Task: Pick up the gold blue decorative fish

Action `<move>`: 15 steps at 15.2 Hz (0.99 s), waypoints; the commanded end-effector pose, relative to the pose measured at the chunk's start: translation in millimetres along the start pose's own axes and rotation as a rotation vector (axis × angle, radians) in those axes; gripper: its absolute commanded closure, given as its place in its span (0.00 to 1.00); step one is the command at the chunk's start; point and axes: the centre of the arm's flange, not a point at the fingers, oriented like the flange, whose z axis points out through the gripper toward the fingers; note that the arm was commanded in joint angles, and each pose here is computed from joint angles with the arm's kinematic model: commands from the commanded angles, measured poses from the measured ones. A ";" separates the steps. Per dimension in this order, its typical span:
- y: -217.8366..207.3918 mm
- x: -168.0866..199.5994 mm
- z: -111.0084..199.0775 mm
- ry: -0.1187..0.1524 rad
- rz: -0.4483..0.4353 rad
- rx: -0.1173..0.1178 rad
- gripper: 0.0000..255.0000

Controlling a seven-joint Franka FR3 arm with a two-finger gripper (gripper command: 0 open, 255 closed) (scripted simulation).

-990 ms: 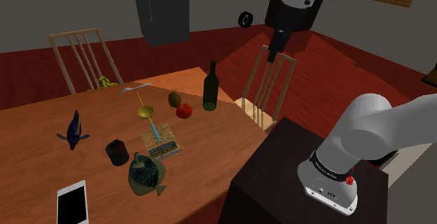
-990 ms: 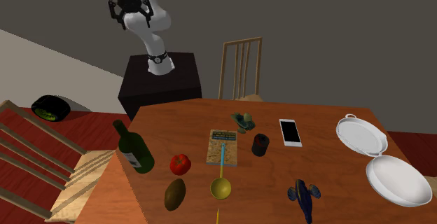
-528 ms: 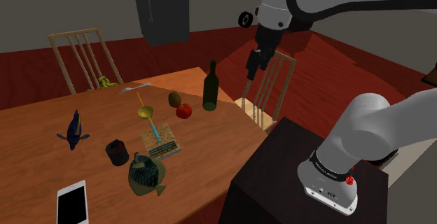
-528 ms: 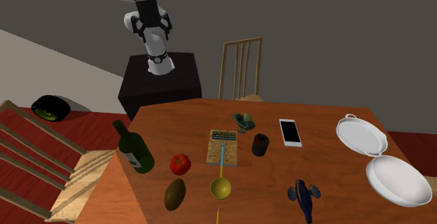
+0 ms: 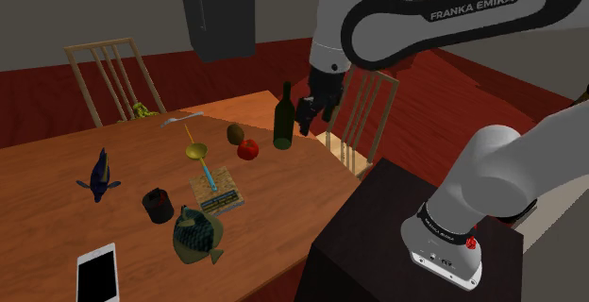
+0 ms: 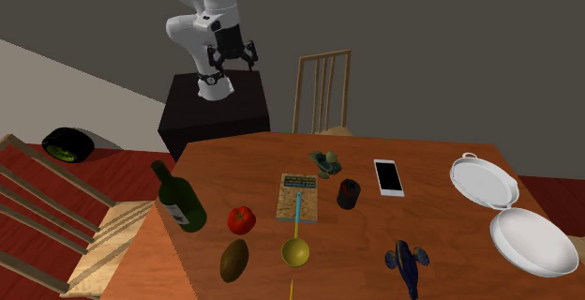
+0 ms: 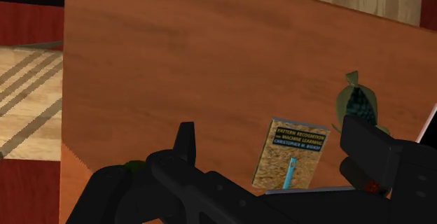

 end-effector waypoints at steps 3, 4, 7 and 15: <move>-35.0 16.6 35.4 -0.014 0.047 0.019 0.00; -43.8 20.9 43.7 -0.017 0.058 0.024 0.00; -70.3 34.4 68.3 -0.028 0.092 0.037 0.00; -140.3 73.4 132.9 -0.056 0.181 0.073 0.00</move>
